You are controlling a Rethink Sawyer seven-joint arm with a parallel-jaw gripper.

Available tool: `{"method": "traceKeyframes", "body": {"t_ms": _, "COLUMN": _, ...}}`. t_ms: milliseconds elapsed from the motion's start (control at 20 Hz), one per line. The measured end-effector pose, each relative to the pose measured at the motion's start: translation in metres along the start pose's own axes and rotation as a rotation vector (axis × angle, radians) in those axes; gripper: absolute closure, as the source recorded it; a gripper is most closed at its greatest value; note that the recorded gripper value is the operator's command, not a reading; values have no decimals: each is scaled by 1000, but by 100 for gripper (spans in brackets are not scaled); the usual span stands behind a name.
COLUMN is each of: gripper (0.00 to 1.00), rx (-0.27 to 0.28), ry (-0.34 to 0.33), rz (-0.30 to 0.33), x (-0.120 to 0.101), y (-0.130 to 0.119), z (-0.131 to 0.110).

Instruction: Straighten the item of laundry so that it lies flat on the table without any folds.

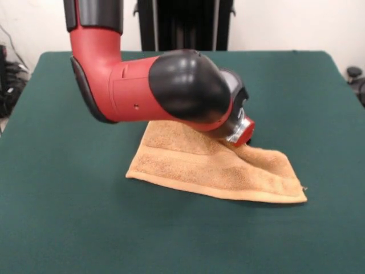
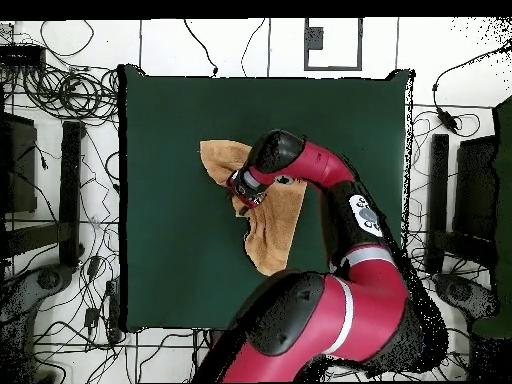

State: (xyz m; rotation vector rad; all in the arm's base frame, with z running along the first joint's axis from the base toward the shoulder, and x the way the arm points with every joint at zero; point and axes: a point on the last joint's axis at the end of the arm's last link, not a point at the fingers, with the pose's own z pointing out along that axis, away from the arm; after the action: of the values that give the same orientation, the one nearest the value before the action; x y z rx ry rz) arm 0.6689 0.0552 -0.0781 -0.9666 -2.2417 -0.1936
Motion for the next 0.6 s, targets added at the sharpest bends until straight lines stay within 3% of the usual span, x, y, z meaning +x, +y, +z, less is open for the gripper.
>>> {"method": "traceKeyframes", "body": {"t_ms": 300, "gripper": 0, "rx": 17, "ry": 26, "rz": 5, "x": -6, "y": 0, "z": -2}}
{"method": "traceKeyframes", "body": {"t_ms": 600, "gripper": 0, "rx": 73, "ry": 63, "rz": -5, "x": -15, "y": 6, "z": -4}}
